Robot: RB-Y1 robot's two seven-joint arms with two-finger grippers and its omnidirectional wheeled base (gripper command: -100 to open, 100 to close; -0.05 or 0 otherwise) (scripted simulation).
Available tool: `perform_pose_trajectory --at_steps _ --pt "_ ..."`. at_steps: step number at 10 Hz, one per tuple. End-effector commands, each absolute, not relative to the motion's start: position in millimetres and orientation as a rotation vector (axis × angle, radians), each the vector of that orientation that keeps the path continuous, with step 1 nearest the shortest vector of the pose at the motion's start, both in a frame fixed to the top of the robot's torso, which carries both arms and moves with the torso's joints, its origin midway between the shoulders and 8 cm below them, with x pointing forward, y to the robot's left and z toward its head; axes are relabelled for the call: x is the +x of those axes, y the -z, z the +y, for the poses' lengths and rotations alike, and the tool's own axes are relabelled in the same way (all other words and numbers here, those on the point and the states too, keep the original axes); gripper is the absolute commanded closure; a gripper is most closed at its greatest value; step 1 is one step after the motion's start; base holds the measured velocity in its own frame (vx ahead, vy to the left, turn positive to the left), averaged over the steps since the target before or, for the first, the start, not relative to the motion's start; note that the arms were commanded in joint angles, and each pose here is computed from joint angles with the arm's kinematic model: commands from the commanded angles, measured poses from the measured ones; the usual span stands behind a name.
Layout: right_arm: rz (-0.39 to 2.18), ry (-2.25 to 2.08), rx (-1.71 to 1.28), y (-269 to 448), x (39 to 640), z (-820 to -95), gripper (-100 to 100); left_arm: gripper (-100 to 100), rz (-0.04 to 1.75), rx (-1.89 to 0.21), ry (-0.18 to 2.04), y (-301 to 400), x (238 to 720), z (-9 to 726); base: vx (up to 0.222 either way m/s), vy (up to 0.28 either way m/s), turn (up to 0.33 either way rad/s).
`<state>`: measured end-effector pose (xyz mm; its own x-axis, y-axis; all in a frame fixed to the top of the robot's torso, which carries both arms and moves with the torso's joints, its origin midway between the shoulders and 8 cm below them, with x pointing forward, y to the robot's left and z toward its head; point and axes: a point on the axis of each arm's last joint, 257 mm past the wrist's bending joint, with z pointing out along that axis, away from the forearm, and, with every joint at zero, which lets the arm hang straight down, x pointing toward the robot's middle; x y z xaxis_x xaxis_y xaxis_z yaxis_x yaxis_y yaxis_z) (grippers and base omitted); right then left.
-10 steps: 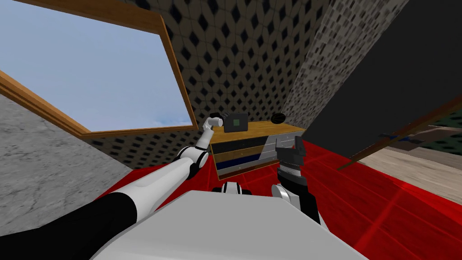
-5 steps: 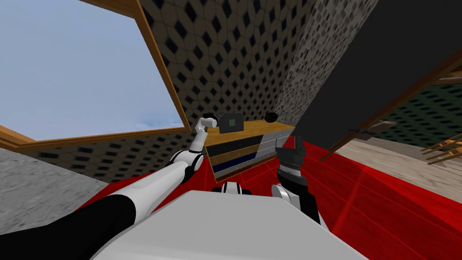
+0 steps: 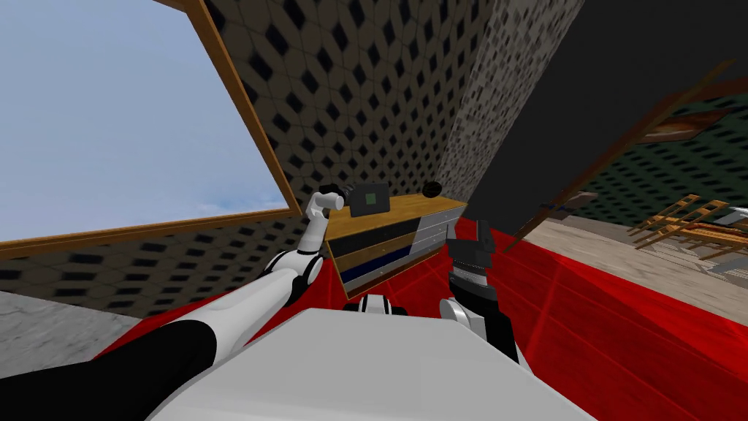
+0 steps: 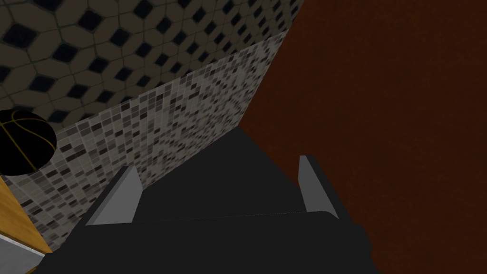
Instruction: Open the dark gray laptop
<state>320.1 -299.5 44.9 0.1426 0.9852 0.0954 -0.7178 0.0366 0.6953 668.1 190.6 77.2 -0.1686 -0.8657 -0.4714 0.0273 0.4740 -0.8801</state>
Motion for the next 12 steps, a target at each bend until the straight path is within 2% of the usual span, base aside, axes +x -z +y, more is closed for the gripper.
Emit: perform_pose_trajectory --at_steps 1,5,6,9,10,12 --pt "0.477 -1.386 0.702 -45 320 -300 0 100 1.523 -0.821 0.894 -69 657 224 0.030 0.010 -0.305" --pt "0.477 -1.386 0.702 -45 320 -300 0 100 1.492 -0.778 0.913 -87 642 217 0.013 0.007 -0.032" --pt "0.477 -1.386 0.702 -45 320 -300 0 100 1.499 -0.855 0.855 -68 636 250 0.018 0.007 -0.296" --pt "0.477 -1.386 0.702 -45 320 -300 0 100 1.469 -0.809 0.874 -86 620 242 0.018 0.012 -0.055" --pt "0.477 -1.386 0.702 -45 320 -300 0 100 1.476 -0.882 0.813 -66 610 274 0.030 0.014 -0.301" --pt "0.477 -1.386 0.702 -45 320 -300 0 100 1.456 -0.849 0.828 -80 600 267 0.021 0.016 -0.088"
